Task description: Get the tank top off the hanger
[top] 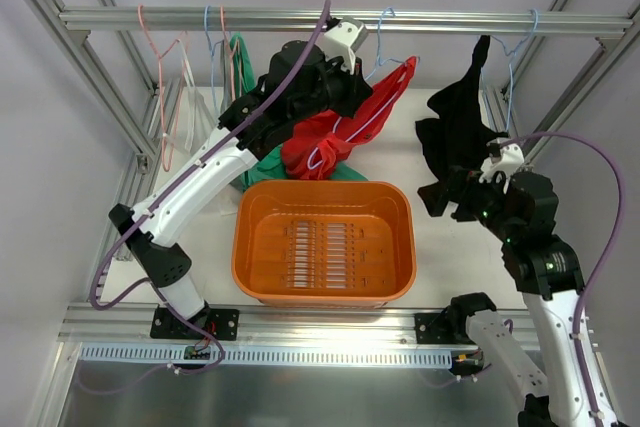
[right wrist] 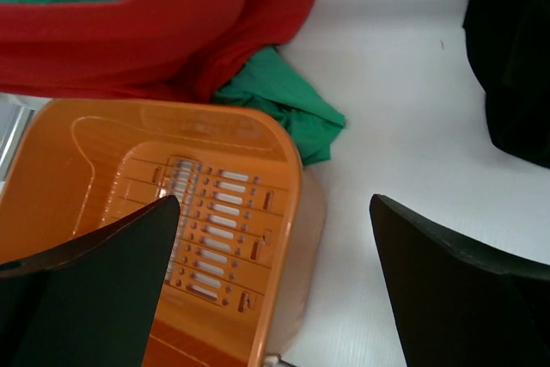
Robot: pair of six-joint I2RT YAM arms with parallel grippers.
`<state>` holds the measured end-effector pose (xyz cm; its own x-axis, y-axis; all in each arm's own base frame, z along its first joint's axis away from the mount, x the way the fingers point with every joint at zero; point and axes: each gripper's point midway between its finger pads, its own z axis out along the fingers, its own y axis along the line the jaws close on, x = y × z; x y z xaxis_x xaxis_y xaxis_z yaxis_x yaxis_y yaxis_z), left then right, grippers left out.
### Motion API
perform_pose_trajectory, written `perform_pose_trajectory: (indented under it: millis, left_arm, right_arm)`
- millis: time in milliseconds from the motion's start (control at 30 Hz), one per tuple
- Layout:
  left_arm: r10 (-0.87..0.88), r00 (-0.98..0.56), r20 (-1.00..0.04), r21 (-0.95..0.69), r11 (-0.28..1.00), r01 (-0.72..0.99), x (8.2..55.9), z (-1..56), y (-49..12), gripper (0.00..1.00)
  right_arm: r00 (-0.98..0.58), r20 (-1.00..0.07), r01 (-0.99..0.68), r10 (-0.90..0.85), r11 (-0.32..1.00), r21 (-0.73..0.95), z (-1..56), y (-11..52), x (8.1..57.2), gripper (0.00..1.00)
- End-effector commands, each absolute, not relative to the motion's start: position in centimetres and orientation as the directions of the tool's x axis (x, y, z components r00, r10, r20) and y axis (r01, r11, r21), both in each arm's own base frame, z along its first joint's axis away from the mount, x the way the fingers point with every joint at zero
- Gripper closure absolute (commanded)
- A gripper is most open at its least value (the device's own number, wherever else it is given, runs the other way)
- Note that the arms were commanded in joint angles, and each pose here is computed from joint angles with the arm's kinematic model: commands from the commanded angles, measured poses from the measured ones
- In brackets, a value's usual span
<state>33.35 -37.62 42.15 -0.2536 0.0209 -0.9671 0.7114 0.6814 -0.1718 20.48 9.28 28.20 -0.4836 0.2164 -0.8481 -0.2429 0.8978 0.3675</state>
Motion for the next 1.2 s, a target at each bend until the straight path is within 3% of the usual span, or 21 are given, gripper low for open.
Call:
perform_pose_trajectory:
  millis: [0,133,367,633,900,1033,1167]
  left_arm:
    - [0.030,-0.181,-0.983,-0.144,0.481,0.865,27.5,45.3,-38.0,1.00]
    - [0.046,-0.171,-0.984,-0.134,0.436,0.890,26.4,45.0,-37.9,1.00]
    - [0.002,-0.125,-0.992,-0.098,0.610,0.787,30.6,46.6,-37.1,1.00]
    - [-0.084,-0.069,-0.994,-0.105,0.581,0.807,31.7,50.7,-39.1,1.00]
    - [-0.079,-0.144,-0.986,-0.164,0.409,0.898,28.0,49.8,-40.8,1.00]
    - [-0.064,-0.177,-0.982,-0.187,0.228,0.955,24.0,50.1,-41.6,1.00]
    - [-0.070,-0.195,-0.978,-0.205,0.163,0.965,21.5,50.9,-41.3,1.00]
  right_arm:
    - [-0.410,-0.878,-0.347,0.248,0.848,0.401,31.2,11.4,23.1,0.01]
    - [-0.383,-0.892,-0.357,0.241,0.852,0.384,32.6,11.7,25.7,0.01]
    - [-0.404,-0.874,-0.357,0.268,0.834,0.421,33.4,12.7,27.9,0.02]
    - [-0.402,-0.878,-0.352,0.259,0.841,0.410,33.0,12.4,27.8,0.02]
    - [-0.373,-0.888,-0.307,0.269,0.868,0.392,33.2,10.8,27.2,0.02]
    - [-0.311,-0.910,-0.289,0.273,0.886,0.364,34.5,9.1,25.7,0.04]
    - [-0.280,-0.921,-0.231,0.270,0.912,0.338,34.9,7.6,25.4,0.14]
